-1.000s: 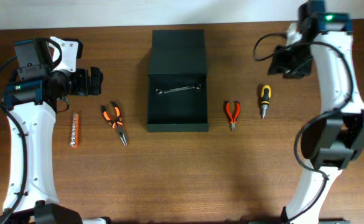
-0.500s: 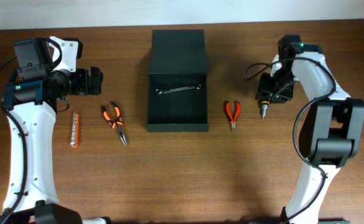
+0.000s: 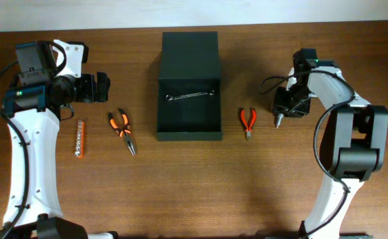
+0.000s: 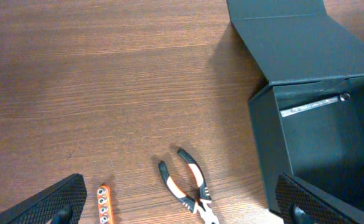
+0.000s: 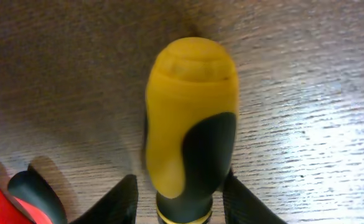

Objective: Pack container
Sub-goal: 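Grasp the yellow-black screwdriver with the right gripper, then carry the screwdriver into the box beside the wrench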

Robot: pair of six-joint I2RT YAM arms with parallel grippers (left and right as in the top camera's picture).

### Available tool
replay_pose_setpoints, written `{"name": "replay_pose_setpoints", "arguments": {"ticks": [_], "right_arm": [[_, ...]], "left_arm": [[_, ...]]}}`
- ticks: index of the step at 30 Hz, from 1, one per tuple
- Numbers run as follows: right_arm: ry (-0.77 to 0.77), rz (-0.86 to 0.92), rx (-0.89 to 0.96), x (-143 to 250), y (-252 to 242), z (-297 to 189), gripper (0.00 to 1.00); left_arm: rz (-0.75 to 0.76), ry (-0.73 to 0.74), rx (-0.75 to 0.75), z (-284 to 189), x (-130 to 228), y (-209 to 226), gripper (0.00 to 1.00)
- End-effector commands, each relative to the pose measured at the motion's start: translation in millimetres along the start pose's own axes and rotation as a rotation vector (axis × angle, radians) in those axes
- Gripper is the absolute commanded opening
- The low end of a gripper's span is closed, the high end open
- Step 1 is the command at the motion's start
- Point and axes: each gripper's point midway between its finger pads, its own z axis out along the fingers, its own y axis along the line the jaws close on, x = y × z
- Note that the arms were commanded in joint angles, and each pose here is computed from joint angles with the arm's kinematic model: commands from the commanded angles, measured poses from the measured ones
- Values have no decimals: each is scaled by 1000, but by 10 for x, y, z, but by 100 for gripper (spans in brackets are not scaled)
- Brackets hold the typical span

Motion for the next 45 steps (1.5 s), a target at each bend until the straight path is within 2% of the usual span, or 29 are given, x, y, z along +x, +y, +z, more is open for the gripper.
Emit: {"name": "replay_pose_setpoints", "arguments": {"ticks": [1,10,18,23,26,32,36,40,45], "right_arm": [[35,11,32,87,-77,205,33],[16,63,37,46,-82,206,4],[27,92,119,77,-201,47,4],[-63,57,94,-86,-42,-420,4],[-156,-36,42,-194,248,-864,4],[-367,-400,-83,-109,1235,-1869,4],[-482,-736,-114,149,1952,-2232,4],[-512,-1089,-113,489,2538,-2157,4],[-430,-1494,-74,856,2935,-1697,4]], "left_arm": [[17,-13,-4,-19,-67,21,100],[17,-12,-3,-18,-63,21,100],[17,-12,-3,-19,-64,21,100],[17,-13,-3,-18,-64,21,100],[17,-13,-4,-19,-66,22,100],[20,-22,-6,-20,-88,27,99],[23,-32,-9,-20,-112,33,100],[23,-34,-10,-21,-119,35,100],[23,-34,-9,-21,-117,34,100]]}}
